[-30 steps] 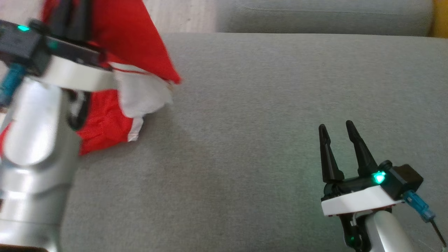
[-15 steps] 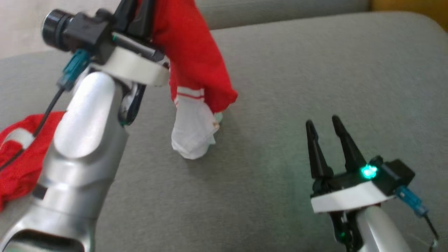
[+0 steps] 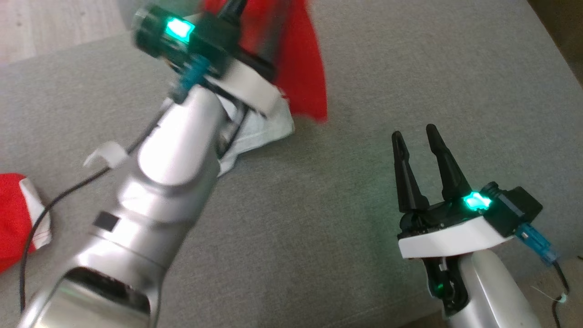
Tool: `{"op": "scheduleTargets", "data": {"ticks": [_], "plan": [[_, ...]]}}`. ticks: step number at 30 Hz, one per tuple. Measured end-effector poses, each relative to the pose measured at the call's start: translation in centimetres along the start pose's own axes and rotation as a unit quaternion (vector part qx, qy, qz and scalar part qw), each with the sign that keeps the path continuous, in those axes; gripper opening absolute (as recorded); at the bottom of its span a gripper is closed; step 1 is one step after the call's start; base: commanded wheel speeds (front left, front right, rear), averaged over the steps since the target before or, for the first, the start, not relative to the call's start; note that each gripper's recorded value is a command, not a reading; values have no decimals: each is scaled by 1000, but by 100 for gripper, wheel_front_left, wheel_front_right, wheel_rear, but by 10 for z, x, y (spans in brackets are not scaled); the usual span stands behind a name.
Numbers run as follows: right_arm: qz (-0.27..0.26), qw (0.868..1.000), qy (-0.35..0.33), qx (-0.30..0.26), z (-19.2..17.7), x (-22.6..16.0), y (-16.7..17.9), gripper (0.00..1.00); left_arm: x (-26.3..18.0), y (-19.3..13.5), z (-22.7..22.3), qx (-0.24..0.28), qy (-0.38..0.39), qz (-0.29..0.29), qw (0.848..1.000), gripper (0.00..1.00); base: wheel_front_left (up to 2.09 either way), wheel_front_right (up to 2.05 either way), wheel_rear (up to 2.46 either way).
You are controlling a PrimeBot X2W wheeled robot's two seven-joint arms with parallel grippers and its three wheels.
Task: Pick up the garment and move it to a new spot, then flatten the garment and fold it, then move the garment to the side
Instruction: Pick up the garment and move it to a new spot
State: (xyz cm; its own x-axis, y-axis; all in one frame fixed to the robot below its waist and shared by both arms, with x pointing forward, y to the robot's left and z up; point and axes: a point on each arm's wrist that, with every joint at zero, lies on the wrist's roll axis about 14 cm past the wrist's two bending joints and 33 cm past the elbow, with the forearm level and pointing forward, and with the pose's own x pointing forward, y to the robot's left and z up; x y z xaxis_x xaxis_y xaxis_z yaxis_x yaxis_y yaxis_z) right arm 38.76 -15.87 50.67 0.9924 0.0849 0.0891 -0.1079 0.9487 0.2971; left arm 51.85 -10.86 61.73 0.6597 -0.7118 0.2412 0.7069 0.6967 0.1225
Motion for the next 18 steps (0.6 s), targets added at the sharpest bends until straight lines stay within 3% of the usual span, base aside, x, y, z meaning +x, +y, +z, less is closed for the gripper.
{"op": "scheduleTargets", "data": {"ticks": [5,8,12,18], "plan": [[-10,1000,1,-2,0,-2,-6,100,-12,-63,-20,-43,15,-87,995,100,0,0,0],[-4,1000,-1,-1,1,0,-3,100,-23,-77,-23,-60,20,-91,994,100,0,0,0],[7,1000,-5,-3,3,4,3,100,-29,-50,-17,-56,18,-34,998,100,0,0,0],[31,999,-11,-12,4,12,17,100,-66,28,12,-21,-18,84,996,100,0,0,0]]}}
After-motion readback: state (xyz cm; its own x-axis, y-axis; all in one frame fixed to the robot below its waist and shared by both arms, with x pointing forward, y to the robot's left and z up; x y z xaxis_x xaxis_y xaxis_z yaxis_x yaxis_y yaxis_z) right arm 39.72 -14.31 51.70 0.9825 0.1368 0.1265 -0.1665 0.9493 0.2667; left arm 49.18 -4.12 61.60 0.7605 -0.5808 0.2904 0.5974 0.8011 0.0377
